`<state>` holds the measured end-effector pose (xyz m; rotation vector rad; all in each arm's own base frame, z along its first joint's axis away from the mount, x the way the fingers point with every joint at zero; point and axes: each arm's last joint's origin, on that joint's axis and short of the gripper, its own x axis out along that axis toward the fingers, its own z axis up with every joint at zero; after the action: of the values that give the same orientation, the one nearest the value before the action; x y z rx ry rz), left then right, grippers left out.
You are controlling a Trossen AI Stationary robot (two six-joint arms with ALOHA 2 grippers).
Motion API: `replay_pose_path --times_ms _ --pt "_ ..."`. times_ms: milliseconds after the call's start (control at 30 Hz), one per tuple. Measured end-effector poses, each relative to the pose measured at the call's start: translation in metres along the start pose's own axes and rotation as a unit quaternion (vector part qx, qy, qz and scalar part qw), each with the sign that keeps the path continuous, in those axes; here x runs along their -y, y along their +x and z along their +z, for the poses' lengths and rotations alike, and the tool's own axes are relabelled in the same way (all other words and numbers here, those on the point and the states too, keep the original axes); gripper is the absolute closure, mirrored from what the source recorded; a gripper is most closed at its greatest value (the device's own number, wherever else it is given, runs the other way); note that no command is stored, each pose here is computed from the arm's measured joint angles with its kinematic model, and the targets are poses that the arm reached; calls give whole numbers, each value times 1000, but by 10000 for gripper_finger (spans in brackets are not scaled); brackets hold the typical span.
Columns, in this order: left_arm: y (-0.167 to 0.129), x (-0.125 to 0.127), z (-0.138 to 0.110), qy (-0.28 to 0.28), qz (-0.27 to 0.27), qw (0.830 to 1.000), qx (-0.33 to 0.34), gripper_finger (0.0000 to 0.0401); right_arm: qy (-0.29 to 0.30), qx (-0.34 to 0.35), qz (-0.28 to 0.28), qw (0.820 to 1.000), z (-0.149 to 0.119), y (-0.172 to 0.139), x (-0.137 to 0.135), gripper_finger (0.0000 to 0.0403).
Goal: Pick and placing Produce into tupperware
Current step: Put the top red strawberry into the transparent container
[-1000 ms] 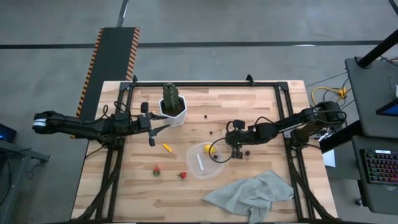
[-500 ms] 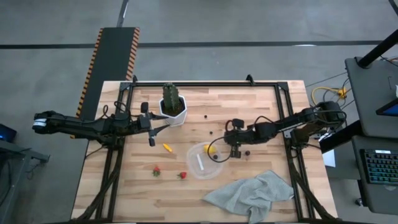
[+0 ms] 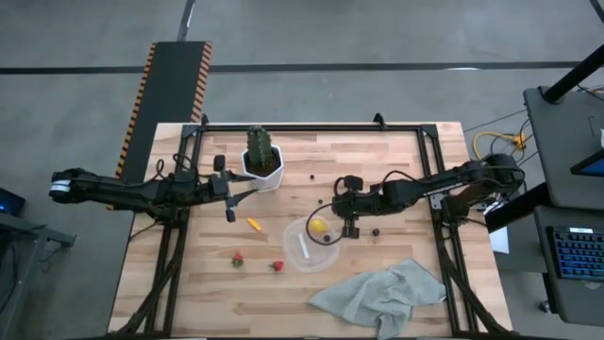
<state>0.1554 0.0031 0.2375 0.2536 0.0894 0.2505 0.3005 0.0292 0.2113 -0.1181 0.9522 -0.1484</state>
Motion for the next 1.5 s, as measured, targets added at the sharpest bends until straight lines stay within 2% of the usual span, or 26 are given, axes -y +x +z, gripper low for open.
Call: replay_pose_path --times_ms 233,333,467,633,767,967,1500 --pt "0 0 0 0 0 1000 1 266 -15 62 39 997 34 -22 -18 395" --pt "0 0 0 0 0 1000 1 266 -21 74 55 996 46 -20 -30 395" --pt "0 0 0 0 0 1000 0 266 -41 55 62 996 53 -1 -47 395" --pt "0 0 0 -1 0 1000 1 266 -53 21 61 997 54 28 -57 395" --pt "0 0 0 -1 0 1000 0 266 -53 9 74 996 54 39 -63 395" --pt "0 0 0 -1 0 1000 1 266 -49 -5 87 995 52 48 -70 395" --pt "-2 -1 1 -2 1 1000 6 266 -46 -21 90 995 44 53 -67 395"
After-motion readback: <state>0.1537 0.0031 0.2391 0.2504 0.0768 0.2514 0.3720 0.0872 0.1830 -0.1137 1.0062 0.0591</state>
